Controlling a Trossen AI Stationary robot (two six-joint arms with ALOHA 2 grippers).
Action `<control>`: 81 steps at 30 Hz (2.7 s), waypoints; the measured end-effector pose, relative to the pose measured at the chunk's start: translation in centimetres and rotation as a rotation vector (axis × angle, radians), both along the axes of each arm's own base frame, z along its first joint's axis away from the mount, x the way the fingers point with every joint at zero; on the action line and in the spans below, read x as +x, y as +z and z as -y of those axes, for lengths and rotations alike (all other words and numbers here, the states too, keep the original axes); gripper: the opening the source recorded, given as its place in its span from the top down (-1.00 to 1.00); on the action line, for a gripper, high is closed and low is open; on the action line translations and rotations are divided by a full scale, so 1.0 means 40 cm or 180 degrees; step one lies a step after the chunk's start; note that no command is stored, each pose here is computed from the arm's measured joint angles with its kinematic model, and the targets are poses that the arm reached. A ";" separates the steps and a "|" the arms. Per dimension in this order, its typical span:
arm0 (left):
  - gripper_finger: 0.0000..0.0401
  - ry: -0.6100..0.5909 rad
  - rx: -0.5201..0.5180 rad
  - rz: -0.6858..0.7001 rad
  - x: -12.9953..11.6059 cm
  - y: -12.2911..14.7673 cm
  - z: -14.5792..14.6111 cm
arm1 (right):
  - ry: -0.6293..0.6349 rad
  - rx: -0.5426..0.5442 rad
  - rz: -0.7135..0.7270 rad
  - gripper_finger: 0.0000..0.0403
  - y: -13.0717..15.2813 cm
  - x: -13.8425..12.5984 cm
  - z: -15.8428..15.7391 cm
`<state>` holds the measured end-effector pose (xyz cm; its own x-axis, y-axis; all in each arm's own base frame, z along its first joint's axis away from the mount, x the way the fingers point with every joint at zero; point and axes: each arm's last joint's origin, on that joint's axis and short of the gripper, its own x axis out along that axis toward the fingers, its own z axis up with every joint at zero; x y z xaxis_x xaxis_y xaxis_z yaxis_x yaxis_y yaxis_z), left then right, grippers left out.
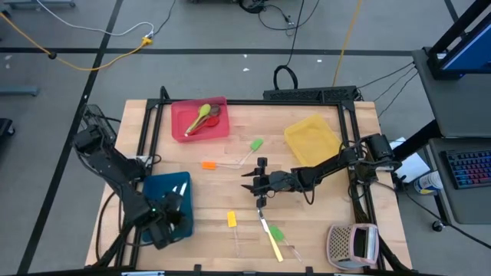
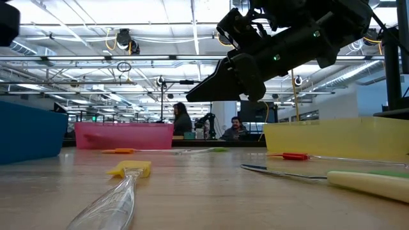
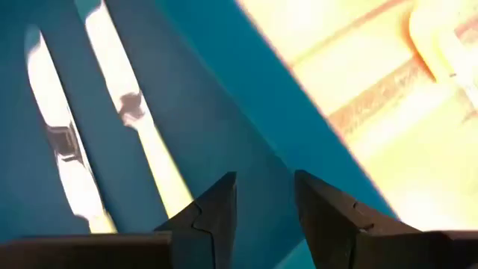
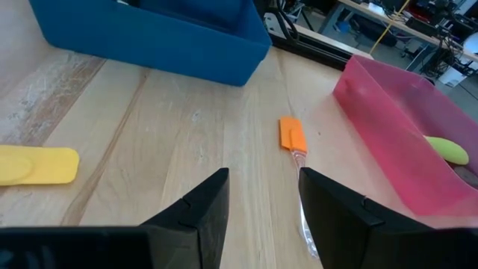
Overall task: Pick & Place Kitchen Items
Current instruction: Put the kitchen knife into the blue bin
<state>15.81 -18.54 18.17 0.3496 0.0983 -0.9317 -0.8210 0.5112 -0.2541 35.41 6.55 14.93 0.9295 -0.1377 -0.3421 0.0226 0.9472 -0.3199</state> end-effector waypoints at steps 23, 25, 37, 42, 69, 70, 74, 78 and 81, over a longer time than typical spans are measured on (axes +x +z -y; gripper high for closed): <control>0.29 -0.0522 0.0775 0.0745 0.112 0.118 -0.059 | 0.0498 0.0411 0.0106 0.36 0.129 -0.059 -0.051; 0.29 -0.0600 0.0913 0.0798 0.118 0.120 -0.062 | 0.0583 0.0416 0.0111 0.37 0.152 -0.077 -0.070; 0.29 -0.1575 0.2007 0.1306 0.202 0.163 -0.075 | 0.0709 0.1198 0.0214 0.32 0.187 -0.119 -0.153; 0.29 -0.1955 0.2367 0.1277 0.226 0.174 -0.089 | 0.0868 0.1971 0.0042 0.32 0.187 -0.122 -0.164; 0.29 -0.1745 0.3152 0.0763 0.337 0.198 -0.310 | -0.0848 0.3399 -0.2214 0.32 0.132 -0.065 -0.335; 0.29 -0.1729 0.3144 0.0737 0.337 0.197 -0.315 | -0.0824 0.3465 -0.2283 0.32 0.126 -0.061 -0.335; 0.29 -0.1705 0.3113 0.0663 0.335 0.193 -0.325 | -0.0718 0.3580 -0.2594 0.32 0.120 -0.059 -0.328; 0.29 -0.1802 0.2932 0.0757 0.338 0.190 -0.328 | -0.0623 0.3431 -0.2709 0.34 0.136 -0.068 -0.305; 0.29 -0.1880 0.2803 0.0825 0.340 0.189 -0.327 | -0.0567 0.3352 -0.2703 0.37 0.149 -0.075 -0.298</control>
